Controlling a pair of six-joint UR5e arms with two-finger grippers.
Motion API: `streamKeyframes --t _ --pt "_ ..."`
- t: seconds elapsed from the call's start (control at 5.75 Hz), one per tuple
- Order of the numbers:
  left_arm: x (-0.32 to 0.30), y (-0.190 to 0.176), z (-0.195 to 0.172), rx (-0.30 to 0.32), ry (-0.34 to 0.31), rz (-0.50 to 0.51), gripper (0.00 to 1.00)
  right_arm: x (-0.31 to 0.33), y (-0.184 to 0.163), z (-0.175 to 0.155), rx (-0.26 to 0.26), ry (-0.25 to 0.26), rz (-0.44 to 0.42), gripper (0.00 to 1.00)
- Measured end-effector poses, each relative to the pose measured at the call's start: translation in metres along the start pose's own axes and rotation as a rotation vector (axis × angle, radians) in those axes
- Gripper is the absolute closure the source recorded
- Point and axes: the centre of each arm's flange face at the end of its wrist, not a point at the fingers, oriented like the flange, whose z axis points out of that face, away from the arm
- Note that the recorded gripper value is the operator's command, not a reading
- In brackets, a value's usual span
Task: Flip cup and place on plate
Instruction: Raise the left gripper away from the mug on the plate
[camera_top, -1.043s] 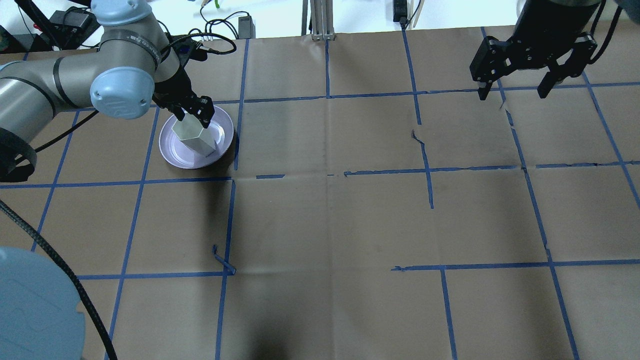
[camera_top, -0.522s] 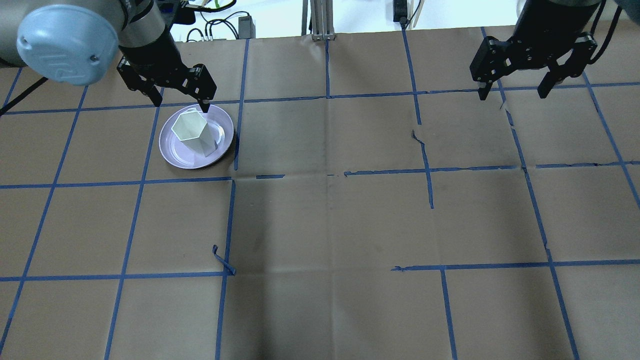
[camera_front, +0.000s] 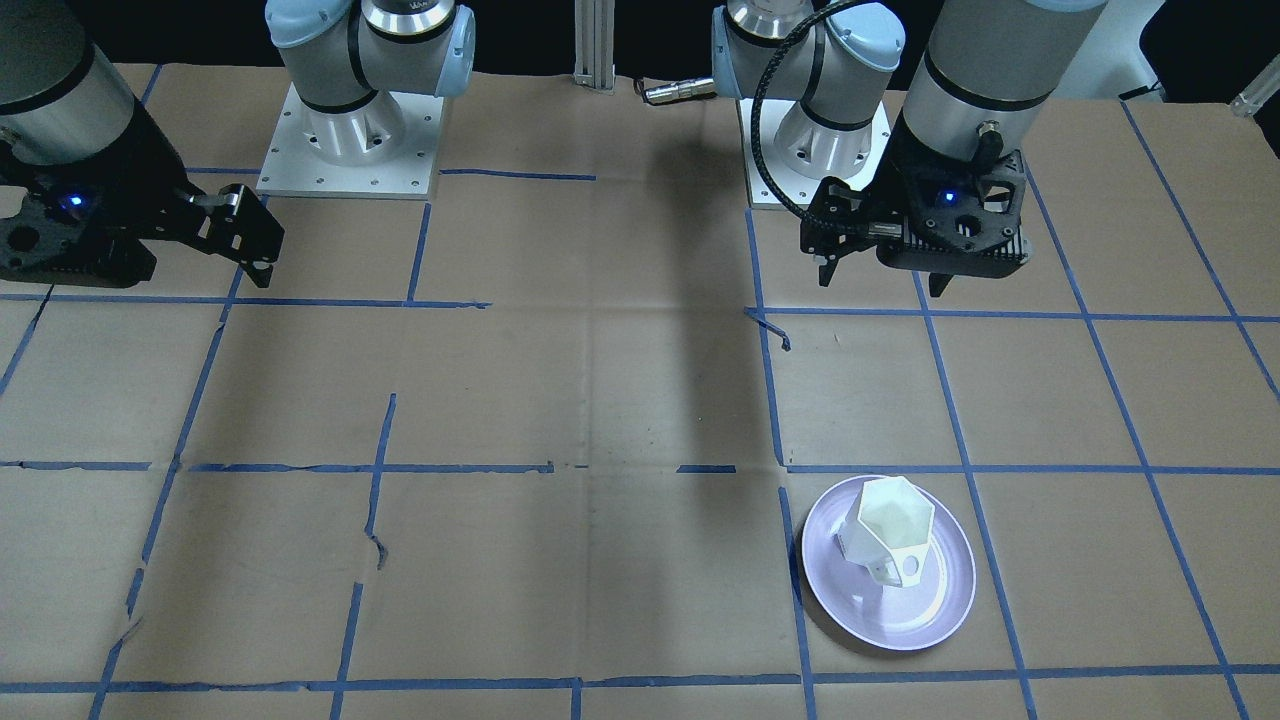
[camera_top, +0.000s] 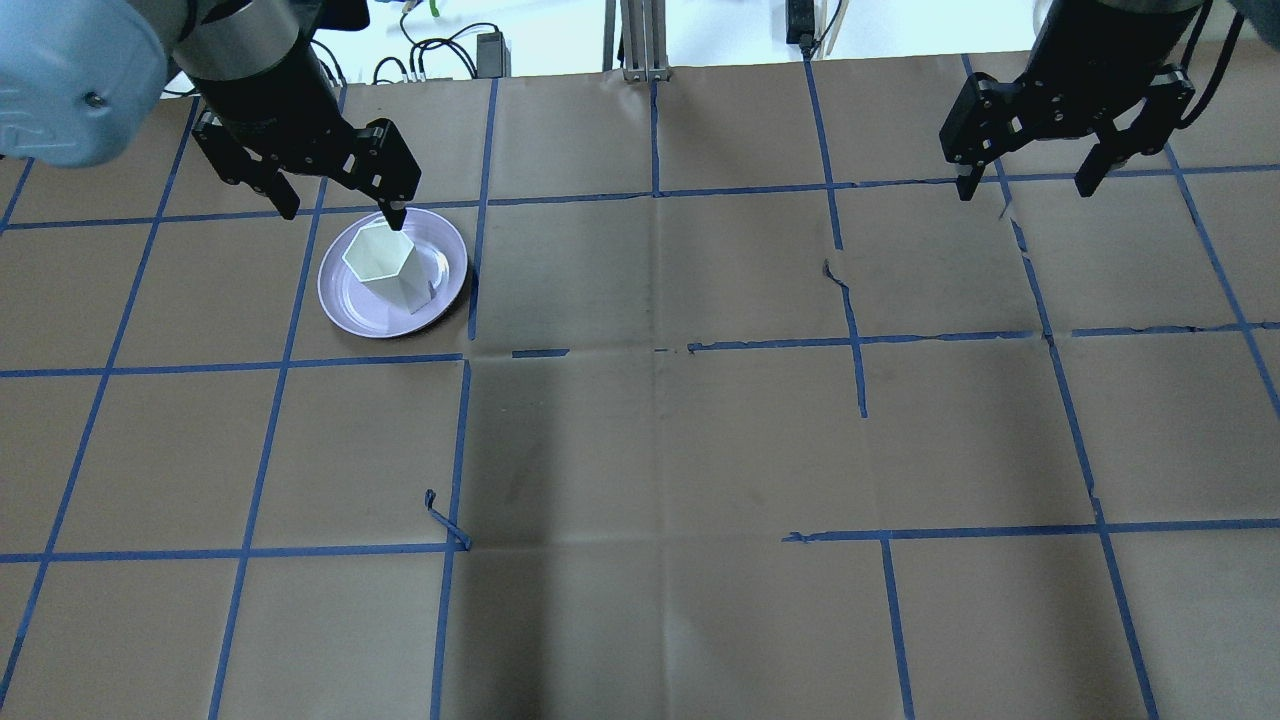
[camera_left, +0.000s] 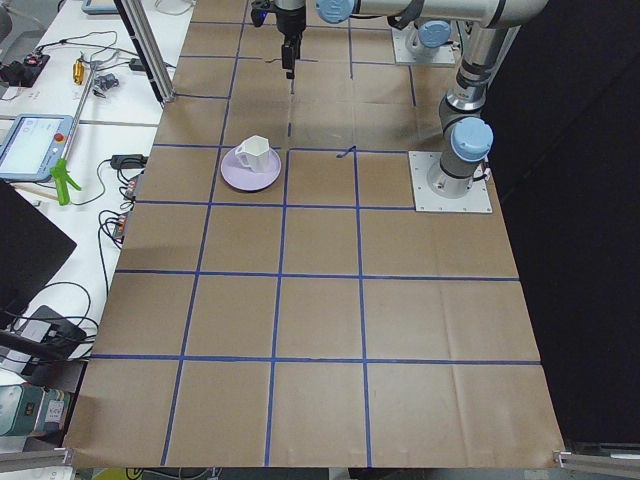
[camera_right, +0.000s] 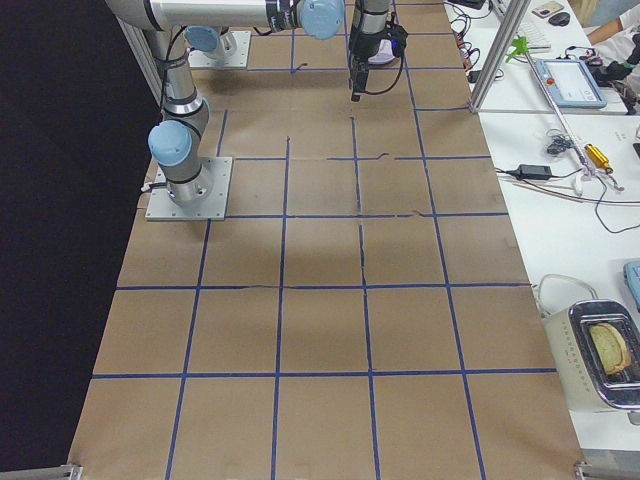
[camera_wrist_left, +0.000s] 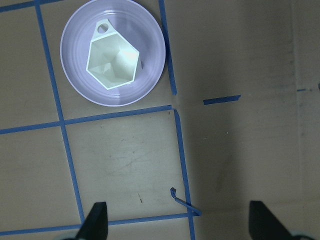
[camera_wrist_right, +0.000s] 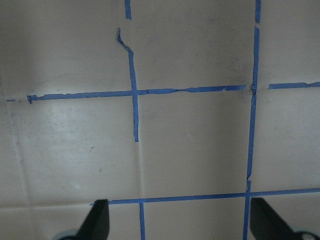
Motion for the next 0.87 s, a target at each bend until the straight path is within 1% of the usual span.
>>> streamKeyframes --t 0.35,0.87 --pt "-0.005 -0.007 0.000 0.031 0.021 -0.059 0.01 0.000 0.000 0.000 0.000 0.000 0.000 0.00" --pt "-0.008 -0.012 -0.007 0.058 0.032 -0.060 0.01 0.000 0.000 0.000 0.000 0.000 0.000 0.00"
